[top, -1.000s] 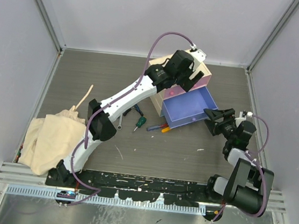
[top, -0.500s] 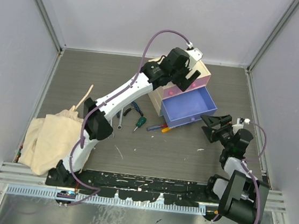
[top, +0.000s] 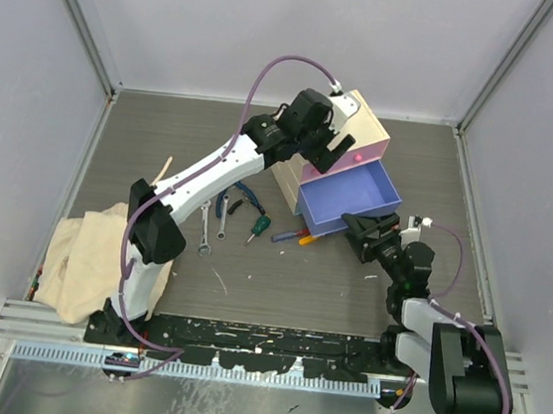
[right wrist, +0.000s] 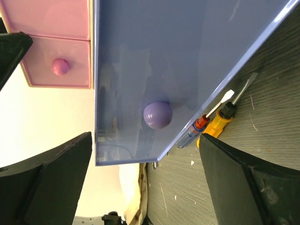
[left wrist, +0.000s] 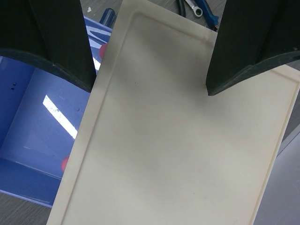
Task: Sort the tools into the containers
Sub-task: Open the drawer in the storage box.
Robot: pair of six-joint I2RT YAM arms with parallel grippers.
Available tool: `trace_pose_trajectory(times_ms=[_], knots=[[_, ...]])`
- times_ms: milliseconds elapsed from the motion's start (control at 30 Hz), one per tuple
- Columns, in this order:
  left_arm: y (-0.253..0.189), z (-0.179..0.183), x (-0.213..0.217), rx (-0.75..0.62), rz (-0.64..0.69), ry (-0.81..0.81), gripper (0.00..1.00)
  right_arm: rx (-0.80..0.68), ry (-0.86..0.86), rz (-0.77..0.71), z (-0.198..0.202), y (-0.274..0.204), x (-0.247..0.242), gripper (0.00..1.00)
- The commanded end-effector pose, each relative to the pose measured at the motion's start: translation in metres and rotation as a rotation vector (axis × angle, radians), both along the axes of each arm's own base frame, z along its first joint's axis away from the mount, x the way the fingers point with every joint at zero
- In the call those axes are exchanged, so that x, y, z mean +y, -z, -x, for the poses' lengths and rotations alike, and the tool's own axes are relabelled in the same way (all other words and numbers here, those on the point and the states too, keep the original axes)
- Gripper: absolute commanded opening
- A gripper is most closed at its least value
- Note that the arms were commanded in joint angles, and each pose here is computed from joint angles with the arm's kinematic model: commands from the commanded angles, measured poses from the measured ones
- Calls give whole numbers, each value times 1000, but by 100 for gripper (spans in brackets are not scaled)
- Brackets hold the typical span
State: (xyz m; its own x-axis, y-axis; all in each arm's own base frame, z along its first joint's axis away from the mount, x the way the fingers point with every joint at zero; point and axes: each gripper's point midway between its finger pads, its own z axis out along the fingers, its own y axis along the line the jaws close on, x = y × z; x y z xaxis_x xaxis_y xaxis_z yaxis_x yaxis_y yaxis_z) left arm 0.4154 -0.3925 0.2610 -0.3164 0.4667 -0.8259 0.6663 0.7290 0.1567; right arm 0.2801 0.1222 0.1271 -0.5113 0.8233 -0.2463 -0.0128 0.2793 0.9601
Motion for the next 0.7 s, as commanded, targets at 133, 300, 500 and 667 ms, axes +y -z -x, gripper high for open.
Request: trace_pose_trajectory(times_ms=[133,300,500,667], knots=[[-3,-2,19,-16,-31,-30,98,-113,55,-137,-15,-30,5,100],[6,0,18,-8,-52,-24,98,-133,48,-185,-22,-35,10,100],[14,0,16,-1,-67,-22,98,-150,5,-260,-25,-44,26,100],[20,-3,15,3,-78,-27,98,-143,-16,-278,-23,-41,35,92]])
